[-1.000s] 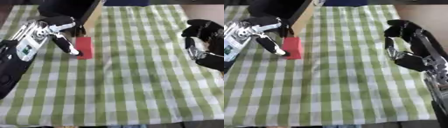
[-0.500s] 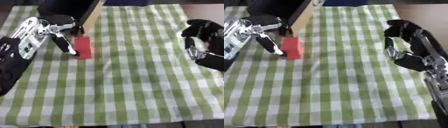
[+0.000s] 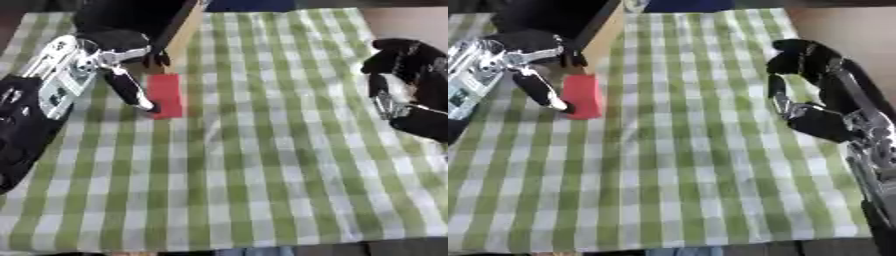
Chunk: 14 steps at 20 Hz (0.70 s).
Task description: Pick up objects on the table and place them in the box.
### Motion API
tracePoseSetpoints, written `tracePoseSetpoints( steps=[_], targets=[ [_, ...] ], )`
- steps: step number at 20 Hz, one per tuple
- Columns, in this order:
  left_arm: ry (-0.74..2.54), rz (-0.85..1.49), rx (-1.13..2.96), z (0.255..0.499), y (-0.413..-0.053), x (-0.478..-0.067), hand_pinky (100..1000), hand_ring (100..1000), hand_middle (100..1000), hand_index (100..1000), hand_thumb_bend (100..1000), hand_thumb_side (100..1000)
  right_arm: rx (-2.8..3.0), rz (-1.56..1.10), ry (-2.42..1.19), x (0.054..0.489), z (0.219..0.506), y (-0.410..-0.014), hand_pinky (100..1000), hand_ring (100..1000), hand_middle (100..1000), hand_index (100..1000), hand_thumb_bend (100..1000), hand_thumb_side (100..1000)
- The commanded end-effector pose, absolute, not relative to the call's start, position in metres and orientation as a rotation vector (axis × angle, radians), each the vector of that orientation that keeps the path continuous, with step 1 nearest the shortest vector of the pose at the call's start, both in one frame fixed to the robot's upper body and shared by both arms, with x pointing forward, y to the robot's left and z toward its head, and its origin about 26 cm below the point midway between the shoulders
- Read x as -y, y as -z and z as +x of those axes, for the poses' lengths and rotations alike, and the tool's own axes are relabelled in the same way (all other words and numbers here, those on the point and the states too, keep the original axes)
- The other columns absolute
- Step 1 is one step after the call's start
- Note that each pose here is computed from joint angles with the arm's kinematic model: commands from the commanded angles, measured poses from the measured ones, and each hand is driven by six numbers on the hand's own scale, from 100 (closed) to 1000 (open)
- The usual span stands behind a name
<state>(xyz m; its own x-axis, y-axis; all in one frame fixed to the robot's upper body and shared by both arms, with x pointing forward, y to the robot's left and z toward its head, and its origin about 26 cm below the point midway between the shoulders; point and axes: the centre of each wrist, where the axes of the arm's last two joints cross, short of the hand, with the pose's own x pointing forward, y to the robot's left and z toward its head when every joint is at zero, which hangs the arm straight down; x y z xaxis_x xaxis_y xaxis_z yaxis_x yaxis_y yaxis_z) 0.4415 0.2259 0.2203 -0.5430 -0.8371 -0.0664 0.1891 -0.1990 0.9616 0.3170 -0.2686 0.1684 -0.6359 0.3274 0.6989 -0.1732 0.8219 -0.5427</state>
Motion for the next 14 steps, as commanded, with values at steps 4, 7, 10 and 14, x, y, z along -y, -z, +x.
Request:
tracePoseSetpoints(
  steps=[4,7,10,14],
  targets=[
    [1.848,0.81,1.326,0.443,-0.227,-0.224,751,654,653,788,649,297,2.159,-0.13,-0.757,0.272,0.316,-0.178,785,702,636,843,100,182],
    [1.852,0.798,1.311,0.445,-0.223,-0.225,749,649,645,785,646,297,2.159,-0.129,-0.757,0.272,0.316,-0.177,785,702,636,842,100,184],
    [1.851,0.791,1.306,0.445,-0.22,-0.225,747,644,639,785,647,297,2.159,-0.128,-0.756,0.272,0.316,-0.177,785,702,636,842,100,184],
    [1.849,0.784,1.302,0.446,-0.217,-0.224,731,610,602,768,633,293,2.159,-0.126,-0.756,0.271,0.316,-0.177,786,702,636,842,100,185]
  ],
)
